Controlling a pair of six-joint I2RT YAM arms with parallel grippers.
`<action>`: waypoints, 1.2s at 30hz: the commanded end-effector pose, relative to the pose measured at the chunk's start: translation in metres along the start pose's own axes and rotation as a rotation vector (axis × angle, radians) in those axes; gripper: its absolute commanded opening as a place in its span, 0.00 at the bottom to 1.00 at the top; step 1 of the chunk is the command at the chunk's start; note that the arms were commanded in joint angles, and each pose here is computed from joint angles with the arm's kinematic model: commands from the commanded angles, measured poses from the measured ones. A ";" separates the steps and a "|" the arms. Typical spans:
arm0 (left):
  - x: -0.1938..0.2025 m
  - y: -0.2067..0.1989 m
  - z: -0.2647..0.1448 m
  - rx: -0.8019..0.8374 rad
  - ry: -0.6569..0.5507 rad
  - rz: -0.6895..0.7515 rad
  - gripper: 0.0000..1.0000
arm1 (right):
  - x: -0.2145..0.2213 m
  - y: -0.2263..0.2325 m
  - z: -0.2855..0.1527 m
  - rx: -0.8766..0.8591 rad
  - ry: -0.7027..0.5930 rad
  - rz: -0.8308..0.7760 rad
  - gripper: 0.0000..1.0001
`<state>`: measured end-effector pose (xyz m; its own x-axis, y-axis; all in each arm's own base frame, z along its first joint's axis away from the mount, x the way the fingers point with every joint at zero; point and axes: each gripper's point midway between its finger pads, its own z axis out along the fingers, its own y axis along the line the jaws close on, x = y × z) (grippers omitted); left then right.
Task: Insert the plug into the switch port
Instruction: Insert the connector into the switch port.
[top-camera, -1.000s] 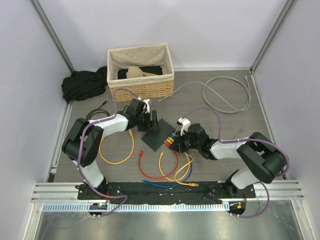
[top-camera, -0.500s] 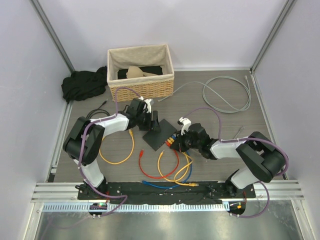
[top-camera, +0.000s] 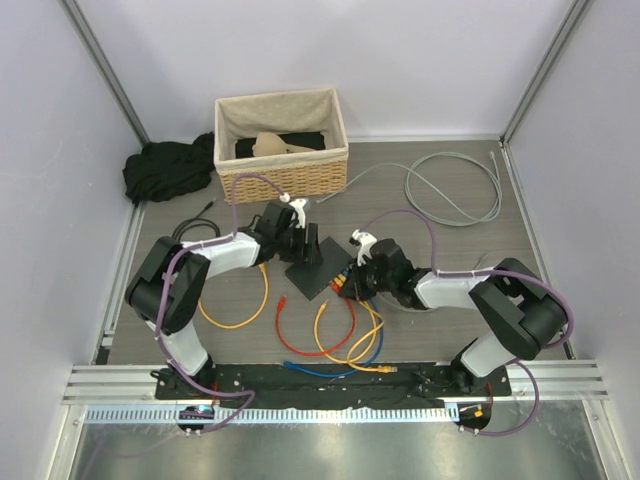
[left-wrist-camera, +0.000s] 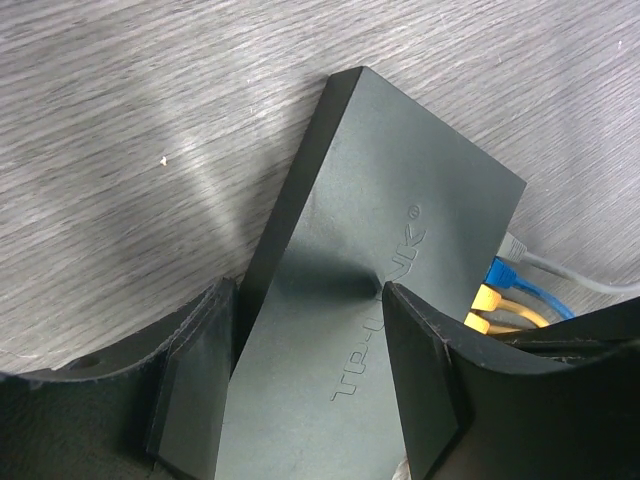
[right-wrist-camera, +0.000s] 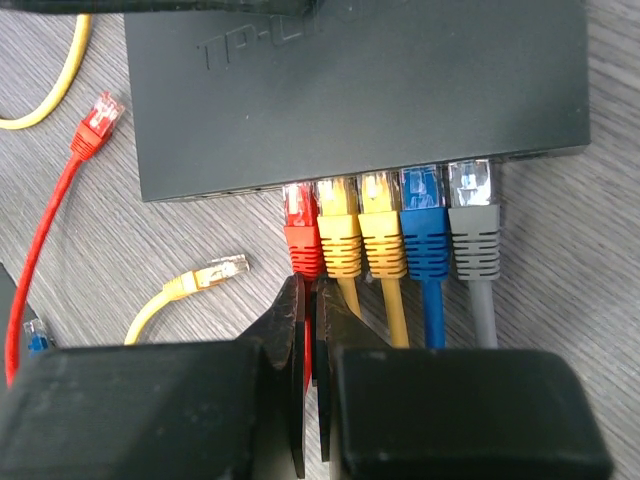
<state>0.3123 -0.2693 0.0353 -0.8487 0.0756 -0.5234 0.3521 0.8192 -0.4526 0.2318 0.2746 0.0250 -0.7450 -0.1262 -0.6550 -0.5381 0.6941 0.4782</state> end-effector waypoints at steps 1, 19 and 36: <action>0.098 -0.054 -0.015 0.201 0.332 -0.067 0.61 | -0.130 0.041 -0.002 -0.088 -0.373 -0.092 0.01; 0.072 -0.013 0.000 -0.067 0.212 -0.086 0.59 | -0.077 0.023 0.016 -0.029 -0.164 -0.118 0.09; 0.028 0.060 -0.003 -0.400 0.097 -0.142 0.59 | -0.039 0.000 -0.026 0.172 0.002 -0.210 0.34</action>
<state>0.3266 -0.2588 0.0331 -0.8722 -0.0499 -0.4866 0.1542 0.9160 -0.3704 0.2385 0.2631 0.0372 -0.6912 -0.2689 -0.6708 -0.5913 0.7441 0.3110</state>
